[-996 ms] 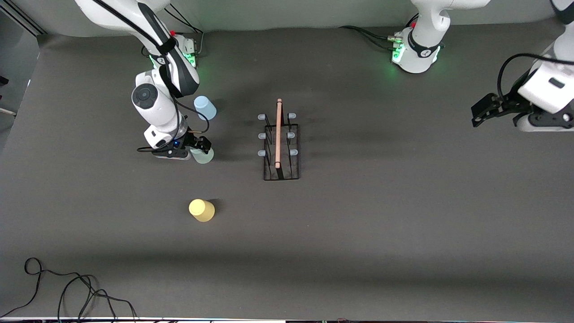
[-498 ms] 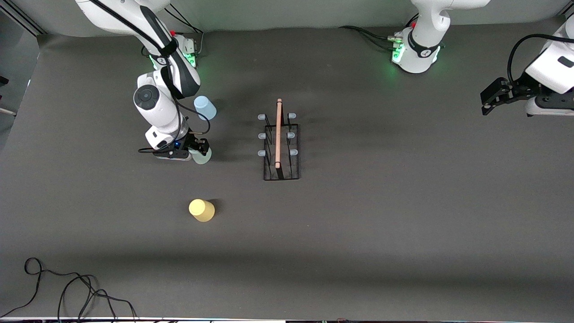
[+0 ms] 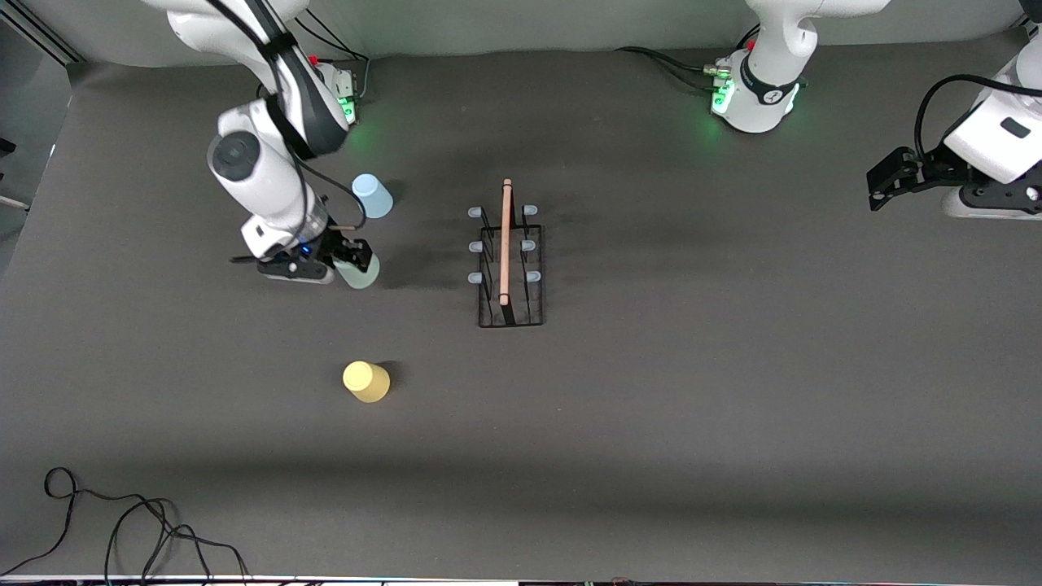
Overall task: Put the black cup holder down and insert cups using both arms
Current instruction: 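Grasp the pale green cup with the right gripper, then slide the green cup onto a holder peg and open the right gripper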
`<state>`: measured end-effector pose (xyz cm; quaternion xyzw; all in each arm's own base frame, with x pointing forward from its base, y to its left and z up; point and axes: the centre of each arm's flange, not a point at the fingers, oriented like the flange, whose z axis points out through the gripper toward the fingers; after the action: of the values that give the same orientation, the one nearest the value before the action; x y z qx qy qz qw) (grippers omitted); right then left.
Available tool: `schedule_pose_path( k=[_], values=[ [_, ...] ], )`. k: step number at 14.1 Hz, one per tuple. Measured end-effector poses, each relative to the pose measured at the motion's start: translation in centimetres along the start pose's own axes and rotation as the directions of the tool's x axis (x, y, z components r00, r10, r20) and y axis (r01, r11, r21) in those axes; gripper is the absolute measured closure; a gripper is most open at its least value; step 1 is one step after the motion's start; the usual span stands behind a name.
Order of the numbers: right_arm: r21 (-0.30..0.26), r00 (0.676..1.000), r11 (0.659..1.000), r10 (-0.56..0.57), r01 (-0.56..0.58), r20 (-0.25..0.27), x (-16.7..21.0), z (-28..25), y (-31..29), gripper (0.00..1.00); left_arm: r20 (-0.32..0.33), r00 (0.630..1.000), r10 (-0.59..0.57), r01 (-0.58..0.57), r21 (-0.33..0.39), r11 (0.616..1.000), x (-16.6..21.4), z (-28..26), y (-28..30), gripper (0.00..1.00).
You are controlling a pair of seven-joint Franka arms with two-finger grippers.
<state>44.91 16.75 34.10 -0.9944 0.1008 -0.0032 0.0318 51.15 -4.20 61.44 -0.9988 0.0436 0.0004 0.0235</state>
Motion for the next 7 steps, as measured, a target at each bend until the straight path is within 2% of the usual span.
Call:
schedule_pose_path(
  k=[3, 7],
  values=[
    [0.006, 0.997, 0.997, 0.083, -0.083, 0.009, -1.8, -6.3, -3.7, 0.34, -0.007, 1.000, 0.002, -0.002, 0.000, 1.000, 0.1, -0.1, 0.1, 0.00],
    [0.013, 0.987, 0.987, 0.161, -0.161, -0.003, -7.6, -7.7, -12.6, 0.34, -0.037, 0.999, -0.003, 0.004, 0.002, 1.000, 0.4, -0.3, -0.2, 0.00]
  ],
)
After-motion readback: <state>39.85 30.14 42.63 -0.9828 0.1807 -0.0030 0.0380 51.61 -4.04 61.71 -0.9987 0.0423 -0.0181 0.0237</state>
